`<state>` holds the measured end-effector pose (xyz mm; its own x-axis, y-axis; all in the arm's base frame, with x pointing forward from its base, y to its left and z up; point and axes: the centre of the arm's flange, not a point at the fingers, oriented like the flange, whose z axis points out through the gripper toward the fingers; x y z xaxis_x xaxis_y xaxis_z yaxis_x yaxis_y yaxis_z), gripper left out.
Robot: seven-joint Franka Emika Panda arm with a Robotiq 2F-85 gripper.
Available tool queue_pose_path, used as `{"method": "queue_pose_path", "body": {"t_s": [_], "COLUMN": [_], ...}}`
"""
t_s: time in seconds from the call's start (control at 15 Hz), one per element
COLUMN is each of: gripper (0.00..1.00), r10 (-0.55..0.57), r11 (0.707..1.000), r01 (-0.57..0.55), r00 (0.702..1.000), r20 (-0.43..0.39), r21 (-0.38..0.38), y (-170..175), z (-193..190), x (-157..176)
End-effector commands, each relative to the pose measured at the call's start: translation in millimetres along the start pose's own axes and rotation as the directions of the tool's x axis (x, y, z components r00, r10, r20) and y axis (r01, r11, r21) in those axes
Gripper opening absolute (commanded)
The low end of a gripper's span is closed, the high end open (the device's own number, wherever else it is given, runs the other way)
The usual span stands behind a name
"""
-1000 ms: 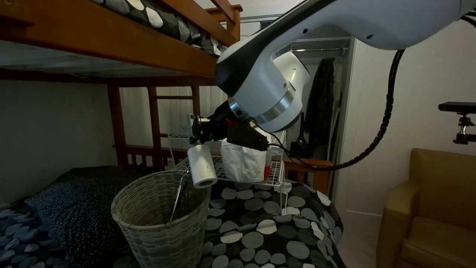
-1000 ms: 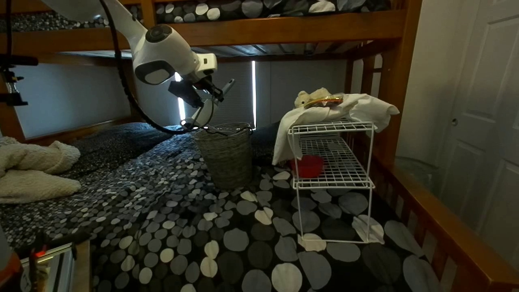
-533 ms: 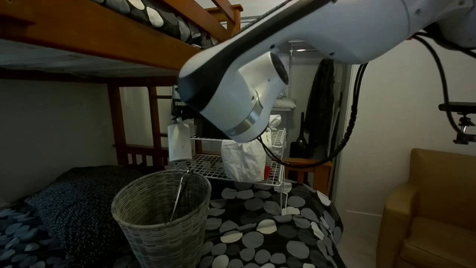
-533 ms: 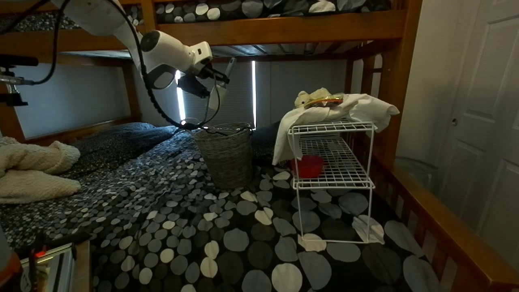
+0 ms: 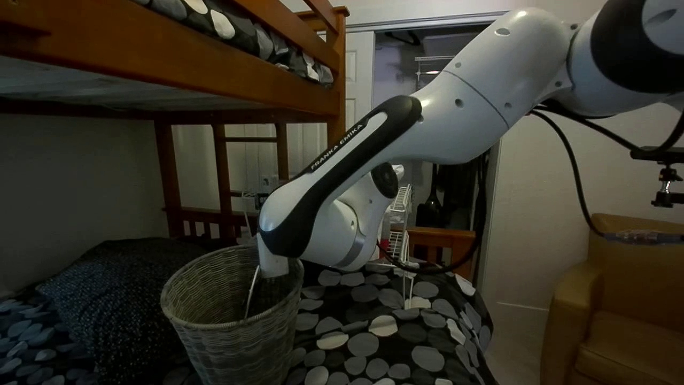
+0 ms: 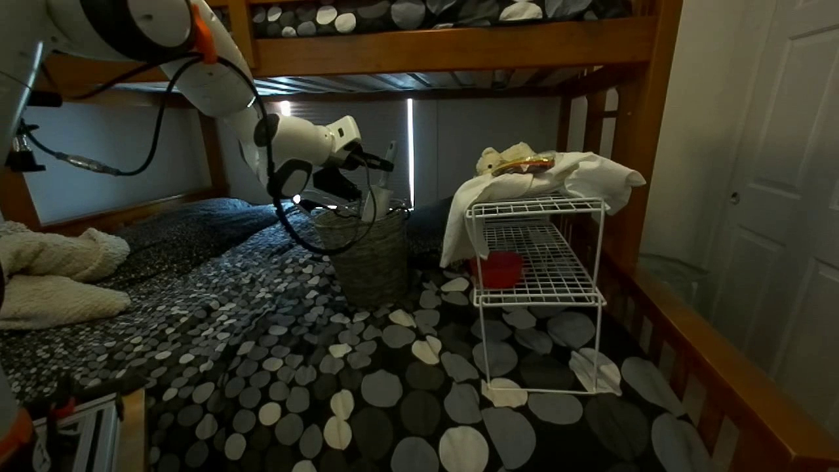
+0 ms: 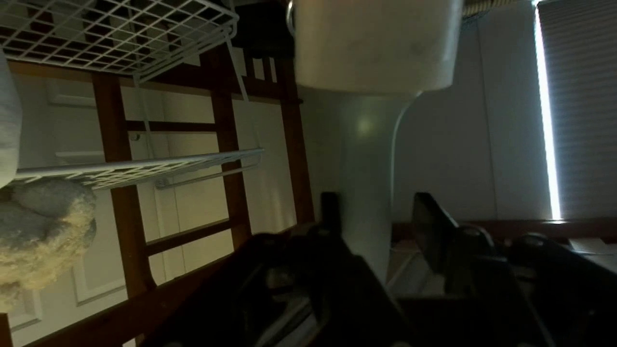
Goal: Pick up the lint roller and put it in the basket
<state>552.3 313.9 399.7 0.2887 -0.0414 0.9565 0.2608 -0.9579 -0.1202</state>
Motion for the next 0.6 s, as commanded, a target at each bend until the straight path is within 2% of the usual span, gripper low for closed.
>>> {"method": "queue_pose_path", "body": {"t_s": [0.0,0.2,0.33,0.4,0.53], "gripper": [0.76,0.98,1.0,1.0,1.0], "r10": [-0.001,0.039,0.06,0.037,-0.009], "r11": [1.0,0.998,0.996,0.996,0.995], "r01": [0.001,-0.038,-0.063,-0.046,-0.011], "r00": [1.0,0.999,0.997,0.992,0.979], "r20": [-0.009,-0.029,0.046,0.124,0.204], "r21": [0.017,0.042,0.062,0.072,0.095], "y": [6,13,33,53,88], "z": [3,-16,-31,-40,-51], "x": [2,38,68,84,91]}}
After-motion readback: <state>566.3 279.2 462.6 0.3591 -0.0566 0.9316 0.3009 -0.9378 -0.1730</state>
